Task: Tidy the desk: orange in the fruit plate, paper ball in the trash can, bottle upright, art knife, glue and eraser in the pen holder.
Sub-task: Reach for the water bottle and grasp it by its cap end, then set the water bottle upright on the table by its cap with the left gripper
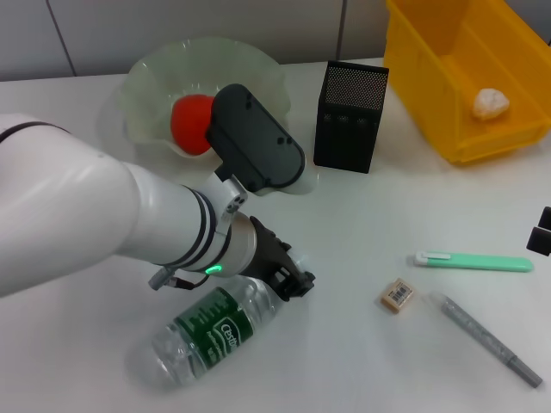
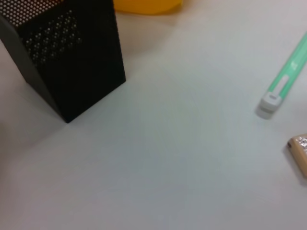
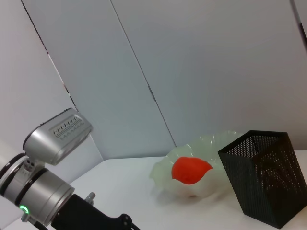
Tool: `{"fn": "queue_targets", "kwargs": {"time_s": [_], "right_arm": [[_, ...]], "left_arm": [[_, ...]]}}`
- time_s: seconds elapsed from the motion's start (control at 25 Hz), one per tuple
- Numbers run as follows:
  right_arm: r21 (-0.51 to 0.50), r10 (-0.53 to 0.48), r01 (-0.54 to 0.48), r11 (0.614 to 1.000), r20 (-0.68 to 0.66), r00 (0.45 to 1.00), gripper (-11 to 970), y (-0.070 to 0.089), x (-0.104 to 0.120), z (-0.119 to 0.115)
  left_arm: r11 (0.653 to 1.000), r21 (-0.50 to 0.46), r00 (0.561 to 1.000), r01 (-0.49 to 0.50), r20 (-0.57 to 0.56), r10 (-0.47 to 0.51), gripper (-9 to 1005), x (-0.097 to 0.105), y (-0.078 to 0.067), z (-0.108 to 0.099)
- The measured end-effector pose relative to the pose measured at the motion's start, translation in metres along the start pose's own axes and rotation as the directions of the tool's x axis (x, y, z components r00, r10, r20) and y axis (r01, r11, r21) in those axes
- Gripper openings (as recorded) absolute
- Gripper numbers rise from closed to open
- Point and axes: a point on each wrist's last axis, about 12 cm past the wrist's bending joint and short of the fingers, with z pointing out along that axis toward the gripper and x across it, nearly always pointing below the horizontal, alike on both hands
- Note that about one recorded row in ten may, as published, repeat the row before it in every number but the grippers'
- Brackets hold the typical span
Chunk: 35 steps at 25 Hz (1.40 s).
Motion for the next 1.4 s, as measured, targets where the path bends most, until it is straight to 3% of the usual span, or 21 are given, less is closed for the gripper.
{"fn": "queue_targets", "kwargs": {"time_s": [0.2, 1.0, 1.28, 1.4], "right_arm": [[-0.002, 0.002, -0.002, 1.0, 0.002, 1.0, 528, 0.0, 0.0, 0.0], [-0.004, 0.029, -0.029, 1.0, 0.017, 0.999, 528, 0.001, 0.006, -0.001], [-0.012, 0.033, -0.033, 0.999, 0.023, 0.999, 528, 0.001, 0.006, -0.001], [-0.015, 0.033, -0.033, 0.999, 0.024, 0.999, 528, 0.002, 0.006, -0.001]], "left_arm": [[0.999, 0.012, 0.999, -0.041, -0.012, 0.041, 461, 0.001, -0.007, 0.002], [0.993, 0.029, 0.994, -0.113, 0.008, 0.112, 450, -0.006, -0.019, -0.005], [0.99, -0.005, 0.99, -0.141, -0.007, 0.141, 450, -0.009, -0.016, -0.012], [0.987, -0.045, 0.988, -0.153, -0.039, 0.151, 450, -0.007, -0.008, -0.015]]}}
